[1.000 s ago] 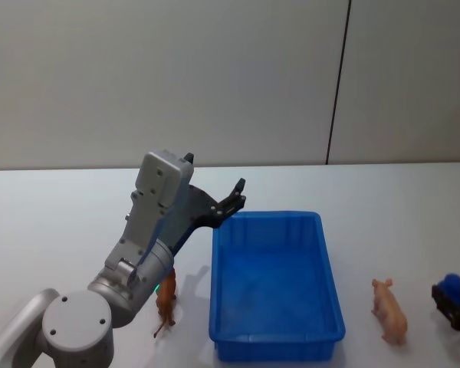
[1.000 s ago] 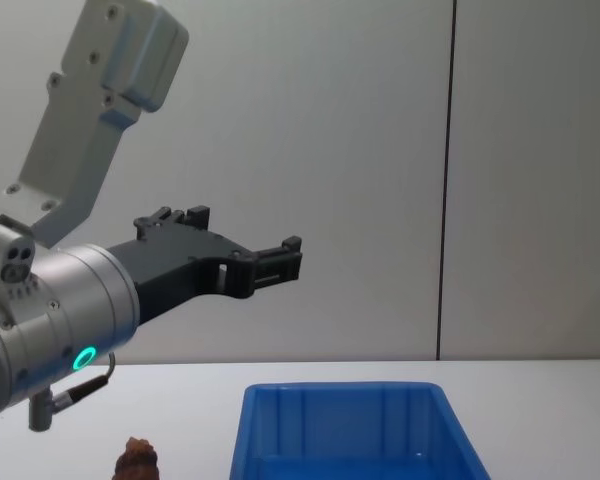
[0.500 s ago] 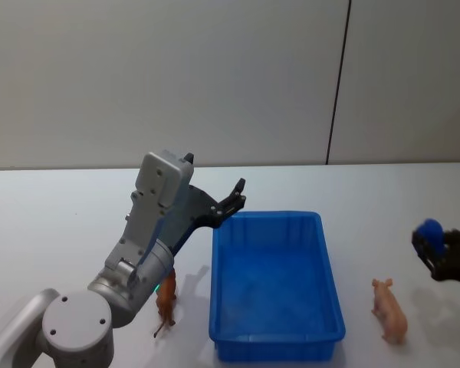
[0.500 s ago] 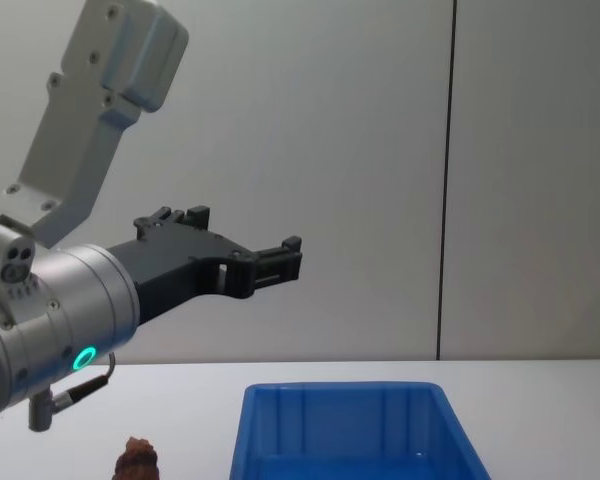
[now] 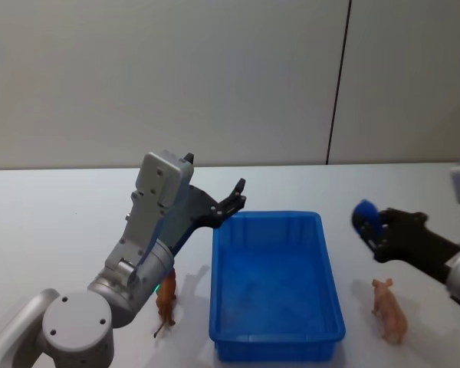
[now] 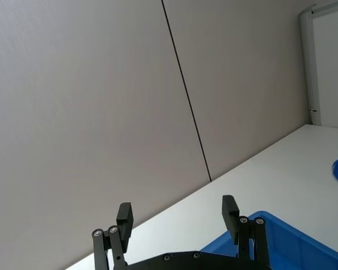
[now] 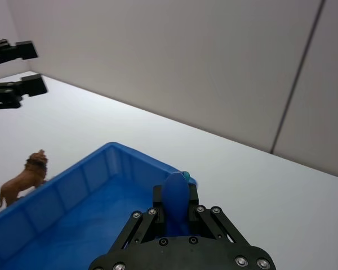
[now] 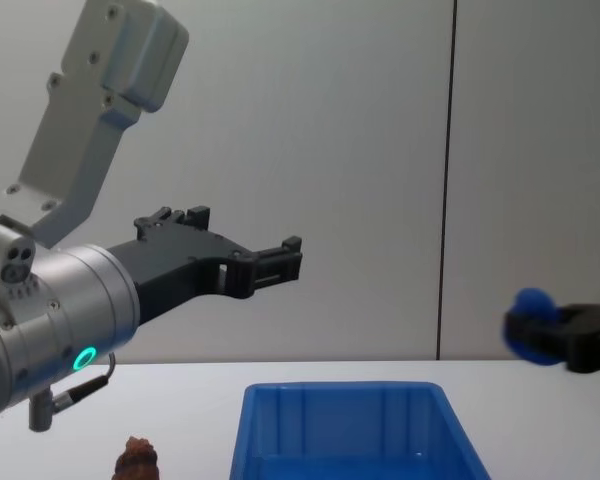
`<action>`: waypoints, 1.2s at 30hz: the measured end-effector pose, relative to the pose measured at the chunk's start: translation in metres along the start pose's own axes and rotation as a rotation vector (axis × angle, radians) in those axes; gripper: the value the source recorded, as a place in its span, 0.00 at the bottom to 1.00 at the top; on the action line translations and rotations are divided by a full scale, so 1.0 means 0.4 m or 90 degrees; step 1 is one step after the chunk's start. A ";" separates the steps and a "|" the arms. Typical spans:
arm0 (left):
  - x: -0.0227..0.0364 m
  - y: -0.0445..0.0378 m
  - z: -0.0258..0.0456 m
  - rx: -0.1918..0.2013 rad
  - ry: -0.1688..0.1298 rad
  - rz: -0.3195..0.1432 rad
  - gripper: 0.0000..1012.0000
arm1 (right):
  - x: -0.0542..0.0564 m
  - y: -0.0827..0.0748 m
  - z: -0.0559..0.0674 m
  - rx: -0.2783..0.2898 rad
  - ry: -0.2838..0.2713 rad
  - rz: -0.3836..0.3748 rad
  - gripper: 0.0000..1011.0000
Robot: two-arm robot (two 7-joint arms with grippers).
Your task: Pick up the two dolls from the table and place them into the box.
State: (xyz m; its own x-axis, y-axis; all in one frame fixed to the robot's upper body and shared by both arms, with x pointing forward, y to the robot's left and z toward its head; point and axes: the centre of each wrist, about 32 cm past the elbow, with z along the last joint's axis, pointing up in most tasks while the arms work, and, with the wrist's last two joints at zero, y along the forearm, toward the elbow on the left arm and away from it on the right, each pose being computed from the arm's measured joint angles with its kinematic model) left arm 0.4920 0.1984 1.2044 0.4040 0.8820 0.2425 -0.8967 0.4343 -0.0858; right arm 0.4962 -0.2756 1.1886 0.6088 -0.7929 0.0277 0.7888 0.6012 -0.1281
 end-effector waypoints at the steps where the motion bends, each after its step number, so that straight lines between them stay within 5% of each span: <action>1: 0.000 0.000 0.000 0.000 0.000 0.000 0.99 | -0.005 0.013 0.000 -0.002 0.000 0.012 0.21; 18: 0.000 0.000 0.000 0.000 0.000 0.000 0.99 | -0.062 0.123 -0.024 -0.034 0.011 0.123 0.17; 36: 0.000 0.000 0.000 0.000 0.000 0.000 0.99 | -0.100 0.166 -0.043 -0.042 0.011 0.170 0.71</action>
State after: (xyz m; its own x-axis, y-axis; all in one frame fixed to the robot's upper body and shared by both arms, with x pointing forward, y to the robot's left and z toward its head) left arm 0.4920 0.1984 1.2044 0.4040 0.8821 0.2424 -0.8967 0.4343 -0.0859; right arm 0.5230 -0.2057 1.1622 0.7923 -0.6093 -0.0326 0.5931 0.7815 -0.1935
